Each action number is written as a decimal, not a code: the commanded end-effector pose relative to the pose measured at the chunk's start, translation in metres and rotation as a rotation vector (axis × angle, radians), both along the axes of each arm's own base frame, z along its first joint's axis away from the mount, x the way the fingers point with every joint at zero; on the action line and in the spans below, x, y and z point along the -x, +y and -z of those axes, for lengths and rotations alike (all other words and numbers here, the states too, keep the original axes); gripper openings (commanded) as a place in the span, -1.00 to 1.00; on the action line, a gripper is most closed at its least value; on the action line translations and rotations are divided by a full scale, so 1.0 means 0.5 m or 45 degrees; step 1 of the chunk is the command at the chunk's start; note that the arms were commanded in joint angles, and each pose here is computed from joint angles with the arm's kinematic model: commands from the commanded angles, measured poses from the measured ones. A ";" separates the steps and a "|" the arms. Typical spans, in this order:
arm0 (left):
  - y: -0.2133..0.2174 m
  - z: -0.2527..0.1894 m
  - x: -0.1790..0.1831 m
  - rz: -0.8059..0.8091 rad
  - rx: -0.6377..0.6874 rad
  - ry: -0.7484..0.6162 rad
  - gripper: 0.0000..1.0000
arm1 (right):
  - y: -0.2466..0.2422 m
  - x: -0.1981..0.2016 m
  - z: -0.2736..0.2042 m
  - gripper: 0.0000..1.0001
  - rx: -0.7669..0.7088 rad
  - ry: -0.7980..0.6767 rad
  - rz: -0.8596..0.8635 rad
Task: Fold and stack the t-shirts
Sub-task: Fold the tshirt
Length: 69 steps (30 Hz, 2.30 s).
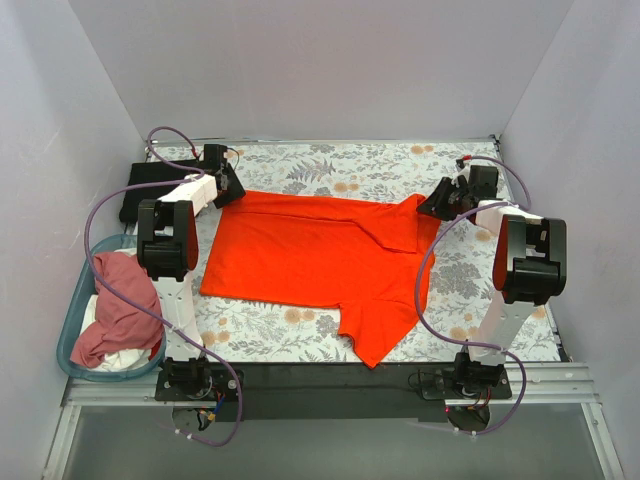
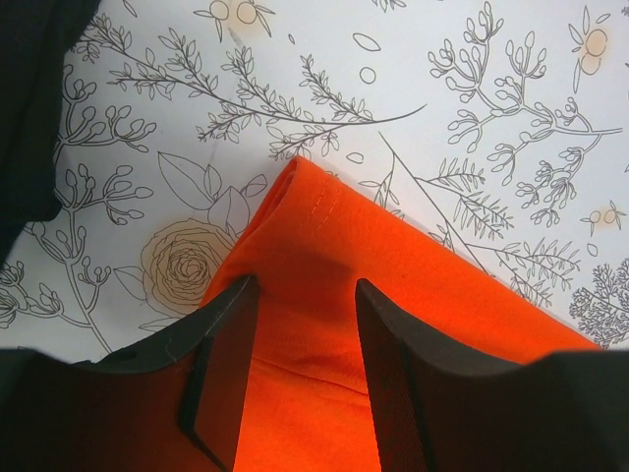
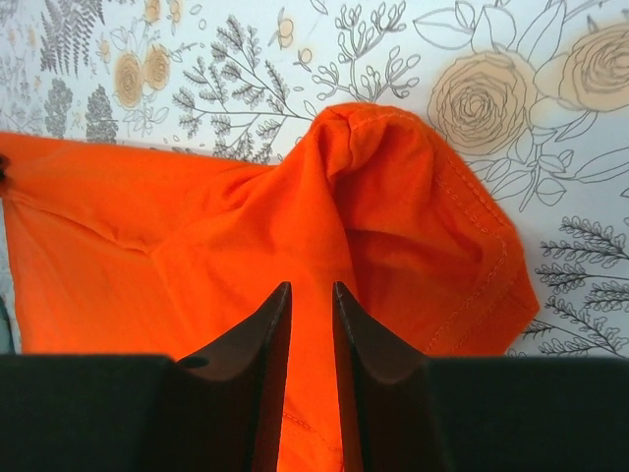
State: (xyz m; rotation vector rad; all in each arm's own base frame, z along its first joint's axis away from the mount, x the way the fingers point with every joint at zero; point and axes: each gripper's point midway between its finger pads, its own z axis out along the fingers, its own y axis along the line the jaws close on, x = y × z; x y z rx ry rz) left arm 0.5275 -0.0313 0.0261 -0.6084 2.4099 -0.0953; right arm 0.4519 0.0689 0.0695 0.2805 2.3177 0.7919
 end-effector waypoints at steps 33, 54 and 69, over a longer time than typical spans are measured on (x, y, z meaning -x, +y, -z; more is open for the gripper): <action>0.009 0.069 0.085 -0.001 -0.019 0.203 -0.11 | 0.036 0.014 0.049 -0.94 -0.051 0.015 -0.065; 0.017 0.070 0.089 -0.026 -0.043 0.222 -0.11 | 0.029 0.166 0.081 -0.97 -0.049 0.248 0.060; 0.021 0.071 0.089 -0.026 -0.057 0.222 -0.11 | -0.032 0.086 0.000 -0.13 -0.034 0.089 0.132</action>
